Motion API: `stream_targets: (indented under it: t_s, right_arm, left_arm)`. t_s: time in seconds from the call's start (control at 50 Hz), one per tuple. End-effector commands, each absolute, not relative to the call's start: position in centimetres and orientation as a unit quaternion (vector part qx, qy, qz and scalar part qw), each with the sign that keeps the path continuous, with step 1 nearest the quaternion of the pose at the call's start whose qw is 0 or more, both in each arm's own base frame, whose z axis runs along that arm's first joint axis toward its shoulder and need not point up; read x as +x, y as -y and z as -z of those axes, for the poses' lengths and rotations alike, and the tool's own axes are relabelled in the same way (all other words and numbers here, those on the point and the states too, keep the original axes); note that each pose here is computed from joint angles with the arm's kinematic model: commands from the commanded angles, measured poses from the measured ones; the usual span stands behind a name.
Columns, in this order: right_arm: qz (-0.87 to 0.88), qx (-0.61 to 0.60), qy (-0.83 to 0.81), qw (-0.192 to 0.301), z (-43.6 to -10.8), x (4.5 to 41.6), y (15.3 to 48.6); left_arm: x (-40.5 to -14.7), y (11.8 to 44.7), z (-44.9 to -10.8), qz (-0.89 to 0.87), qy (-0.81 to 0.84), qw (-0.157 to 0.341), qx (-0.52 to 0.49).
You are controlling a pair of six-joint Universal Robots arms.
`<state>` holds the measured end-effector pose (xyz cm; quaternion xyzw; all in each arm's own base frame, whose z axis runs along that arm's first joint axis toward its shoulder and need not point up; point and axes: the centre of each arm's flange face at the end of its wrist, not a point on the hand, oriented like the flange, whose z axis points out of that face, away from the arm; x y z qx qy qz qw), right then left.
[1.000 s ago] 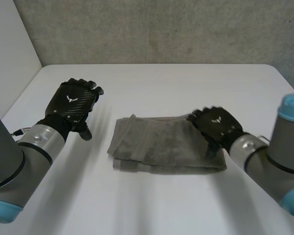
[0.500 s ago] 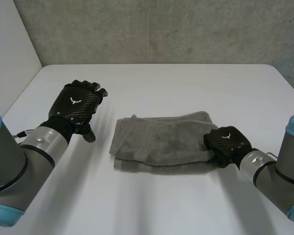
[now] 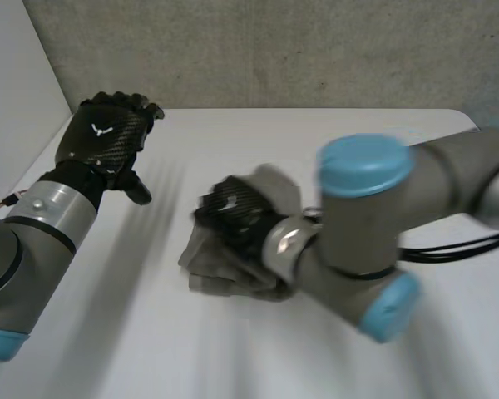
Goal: Fold the towel.
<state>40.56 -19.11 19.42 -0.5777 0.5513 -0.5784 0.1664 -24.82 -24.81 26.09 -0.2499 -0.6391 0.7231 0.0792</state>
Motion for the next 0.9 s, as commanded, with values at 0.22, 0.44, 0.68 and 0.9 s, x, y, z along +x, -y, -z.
stream_targets:
  t_s: [0.22,0.44,0.68,0.9]
  right_arm:
    - [0.563,-0.595,-0.551,0.160,-13.8,45.0,16.8]
    - [0.599,-0.517,-0.586,0.177,-20.3,41.5,16.4]
    - [0.577,-0.359,-0.710,0.184,-21.3,33.9,21.7]
    - [0.515,-0.232,-0.779,0.273,-18.8,32.6,24.4]
  left_arm:
    - [-23.9,25.4,-25.7,-0.719,0.652,0.074,-0.228]
    - [-24.0,26.7,-26.4,-0.728,0.645,0.073,-0.218]
    - [-27.5,26.3,-24.5,-0.682,0.681,0.185,-0.191]
    - [-31.0,23.9,-17.1,-0.593,0.741,0.211,-0.234]
